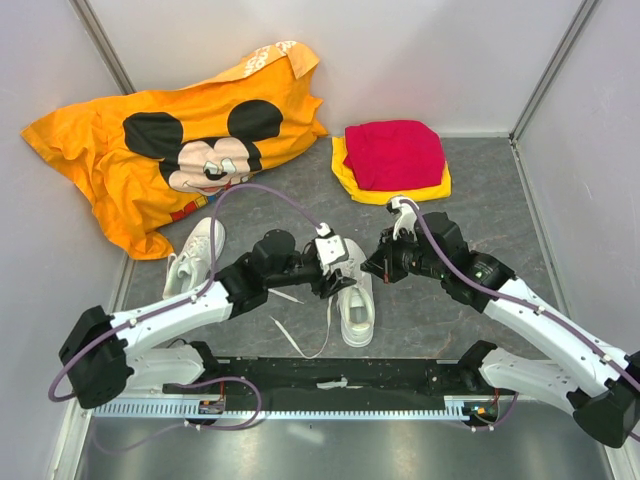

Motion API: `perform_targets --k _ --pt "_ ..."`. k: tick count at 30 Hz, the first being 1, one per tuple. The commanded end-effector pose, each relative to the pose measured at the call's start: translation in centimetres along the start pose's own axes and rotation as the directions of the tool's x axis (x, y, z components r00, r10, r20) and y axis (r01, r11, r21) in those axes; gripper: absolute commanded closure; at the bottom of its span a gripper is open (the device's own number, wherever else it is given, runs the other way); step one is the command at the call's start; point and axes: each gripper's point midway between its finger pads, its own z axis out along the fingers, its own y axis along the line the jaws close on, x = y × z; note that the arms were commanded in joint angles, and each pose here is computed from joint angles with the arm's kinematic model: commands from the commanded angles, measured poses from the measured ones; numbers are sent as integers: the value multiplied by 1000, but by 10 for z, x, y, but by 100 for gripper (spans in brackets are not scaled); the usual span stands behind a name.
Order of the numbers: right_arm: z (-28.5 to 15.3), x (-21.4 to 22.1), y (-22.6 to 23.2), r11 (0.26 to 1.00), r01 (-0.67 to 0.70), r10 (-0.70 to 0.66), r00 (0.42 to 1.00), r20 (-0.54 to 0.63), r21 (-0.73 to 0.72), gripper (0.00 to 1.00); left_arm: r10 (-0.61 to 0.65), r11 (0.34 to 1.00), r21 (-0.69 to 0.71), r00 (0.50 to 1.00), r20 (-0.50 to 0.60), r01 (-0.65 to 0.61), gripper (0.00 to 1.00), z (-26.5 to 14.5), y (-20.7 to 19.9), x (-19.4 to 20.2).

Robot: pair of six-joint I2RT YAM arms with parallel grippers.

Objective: Tie the shoes

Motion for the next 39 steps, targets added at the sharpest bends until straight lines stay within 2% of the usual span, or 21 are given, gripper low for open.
perform_targets --k 1,5,9,13,19,22,26,33,36,39 --pt "5 -4 -3 988 -147 146 989 27 39 100 11 997 -80 999 47 -7 35 -14 0 -14" --pt "8 -5 -3 979 -199 197 980 35 43 100 18 994 -107 996 91 -8 33 -11 -7 -26" --pt "9 -7 2 972 -233 232 972 36 22 100 -33 973 -227 997 72 48 33 -3 13 -25" --pt "8 -6 4 969 -248 247 968 35 7 100 -44 964 -258 996 76 62 33 3 18 -31" --pt "10 -5 5 961 -276 276 961 32 0 100 -36 960 -272 995 95 61 42 6 16 -35" --pt "11 -6 2 957 -291 291 956 40 10 100 -57 959 -272 993 101 83 42 6 14 -34" --pt "11 -9 -1 951 -310 308 950 56 16 100 -58 970 -231 992 108 81 36 8 3 -38" --pt "12 -12 -3 945 -326 325 943 70 16 100 -51 967 -241 992 118 79 30 11 5 -41" --pt "12 -11 -1 944 -330 329 942 65 5 100 -64 954 -286 991 116 96 32 13 14 -41" --pt "11 -10 -1 943 -334 333 941 62 2 100 -68 945 -310 990 120 103 40 13 18 -42"
